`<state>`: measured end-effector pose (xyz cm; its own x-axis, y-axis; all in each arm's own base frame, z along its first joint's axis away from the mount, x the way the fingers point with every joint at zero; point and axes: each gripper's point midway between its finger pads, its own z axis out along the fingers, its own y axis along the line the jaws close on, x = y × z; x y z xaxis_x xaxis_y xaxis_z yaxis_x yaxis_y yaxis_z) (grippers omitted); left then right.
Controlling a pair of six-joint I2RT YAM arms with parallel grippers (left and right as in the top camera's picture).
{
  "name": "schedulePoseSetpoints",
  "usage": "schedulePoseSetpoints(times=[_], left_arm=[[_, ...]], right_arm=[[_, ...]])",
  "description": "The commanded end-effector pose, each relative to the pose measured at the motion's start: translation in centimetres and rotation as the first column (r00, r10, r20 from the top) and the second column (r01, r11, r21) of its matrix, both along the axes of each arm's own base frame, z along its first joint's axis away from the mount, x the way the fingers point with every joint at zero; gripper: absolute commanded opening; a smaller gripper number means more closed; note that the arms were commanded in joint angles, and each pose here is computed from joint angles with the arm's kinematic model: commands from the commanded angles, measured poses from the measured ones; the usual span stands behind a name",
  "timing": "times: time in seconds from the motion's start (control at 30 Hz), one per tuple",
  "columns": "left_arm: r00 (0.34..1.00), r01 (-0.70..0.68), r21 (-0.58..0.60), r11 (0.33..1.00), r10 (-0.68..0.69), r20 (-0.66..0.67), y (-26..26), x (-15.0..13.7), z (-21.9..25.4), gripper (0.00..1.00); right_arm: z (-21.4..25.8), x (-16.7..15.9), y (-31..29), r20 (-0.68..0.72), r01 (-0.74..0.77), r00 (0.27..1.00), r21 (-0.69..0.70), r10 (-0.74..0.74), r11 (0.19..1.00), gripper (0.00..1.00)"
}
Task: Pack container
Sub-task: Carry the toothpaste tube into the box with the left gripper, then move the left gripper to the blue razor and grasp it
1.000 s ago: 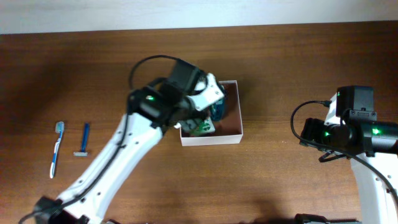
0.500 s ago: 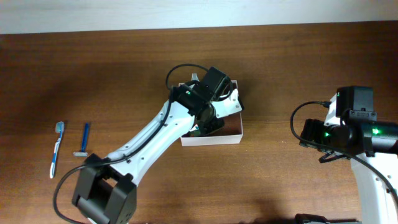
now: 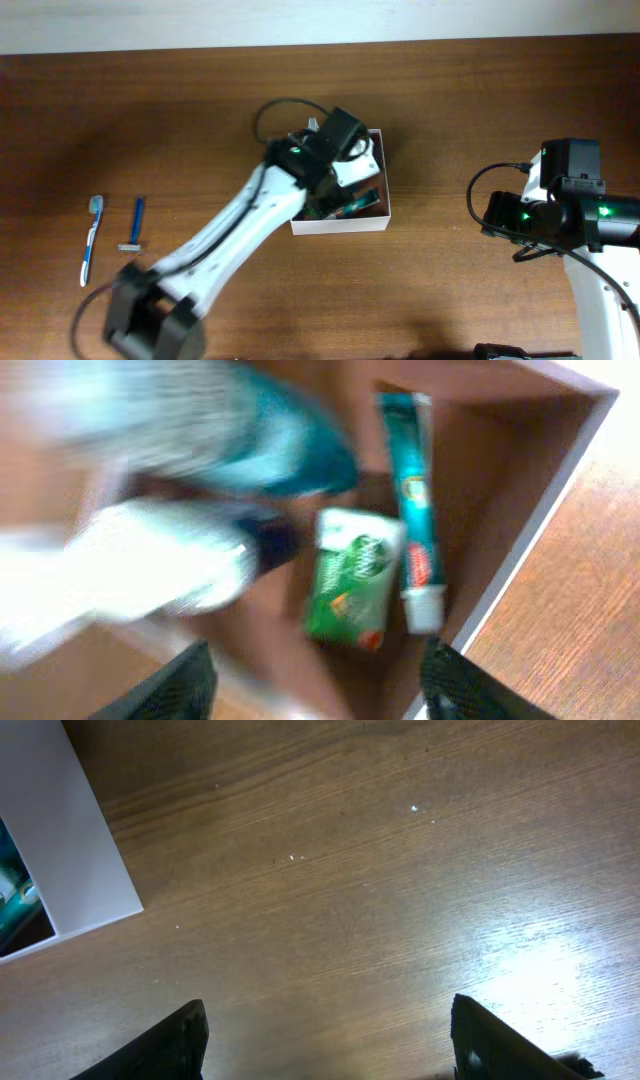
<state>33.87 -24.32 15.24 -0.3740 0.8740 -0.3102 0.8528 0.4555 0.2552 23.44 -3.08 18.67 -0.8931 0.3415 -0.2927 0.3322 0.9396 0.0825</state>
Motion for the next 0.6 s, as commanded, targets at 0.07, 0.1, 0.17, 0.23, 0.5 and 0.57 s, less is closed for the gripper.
schedulePoseSetpoints(times=[0.07,0.1,0.17,0.23,0.5,0.57], left_arm=[[0.901,-0.367,-0.202,0.908,0.401,0.164,9.5,2.3,10.0,0.99],[0.854,-0.456,-0.234,0.859,0.496,0.157,12.4,2.8,10.7,0.99],[0.778,-0.571,-0.261,0.778,0.615,0.130,16.5,3.4,11.0,0.99],[0.691,-0.678,-0.273,0.682,0.719,0.079,21.1,3.6,10.5,0.99],[0.370,-0.920,-0.186,0.346,0.921,-0.119,33.7,2.5,3.5,0.99],[0.291,-0.955,-0.114,0.275,0.941,-0.172,36.2,1.9,0.2,0.99]], right_arm=[[0.1,-0.1,0.0,0.005,0.008,1.000,0.006,-0.008,1.000,0.70],[0.1,-0.1,0.0,0.005,0.008,1.000,0.006,-0.008,1.000,0.70],[0.1,-0.1,0.0,0.005,0.008,1.000,0.006,-0.008,1.000,0.70],[0.1,-0.1,0.0,0.005,0.008,1.000,0.006,-0.008,1.000,0.70],[0.1,0.0,0.0,0.007,0.008,1.000,0.006,-0.008,1.000,0.70],[0.1,-0.1,0.0,0.004,0.008,1.000,0.007,-0.008,1.000,0.70]])
